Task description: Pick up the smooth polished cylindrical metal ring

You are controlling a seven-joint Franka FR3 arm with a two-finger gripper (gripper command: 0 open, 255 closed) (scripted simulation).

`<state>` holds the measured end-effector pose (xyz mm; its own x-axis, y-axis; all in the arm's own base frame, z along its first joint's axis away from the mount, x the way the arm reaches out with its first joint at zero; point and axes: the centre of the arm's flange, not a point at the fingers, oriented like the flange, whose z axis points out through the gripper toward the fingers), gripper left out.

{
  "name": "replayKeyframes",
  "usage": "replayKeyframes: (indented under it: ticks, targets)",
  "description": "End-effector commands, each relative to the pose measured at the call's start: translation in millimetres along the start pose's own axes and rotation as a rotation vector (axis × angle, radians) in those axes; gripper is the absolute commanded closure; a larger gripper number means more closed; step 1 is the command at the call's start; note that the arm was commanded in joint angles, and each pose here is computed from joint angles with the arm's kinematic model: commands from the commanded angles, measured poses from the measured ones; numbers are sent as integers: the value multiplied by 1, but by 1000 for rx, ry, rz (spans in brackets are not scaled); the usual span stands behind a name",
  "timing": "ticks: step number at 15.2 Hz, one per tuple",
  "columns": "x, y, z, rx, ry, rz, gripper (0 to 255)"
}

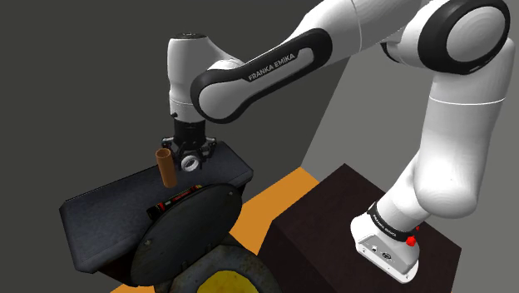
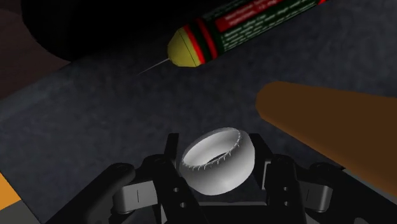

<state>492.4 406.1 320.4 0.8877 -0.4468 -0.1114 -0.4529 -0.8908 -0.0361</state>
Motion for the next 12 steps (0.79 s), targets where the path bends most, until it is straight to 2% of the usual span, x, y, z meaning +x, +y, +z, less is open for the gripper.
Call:
replayKeyframes:
  ticks: [1,10,12]
  targets:
    - [-1,0,-10,0,0,0,255]
    - [-6,-2,-57,0,0,0,255]
    - [-6,-2,-58,0,0,0,255]
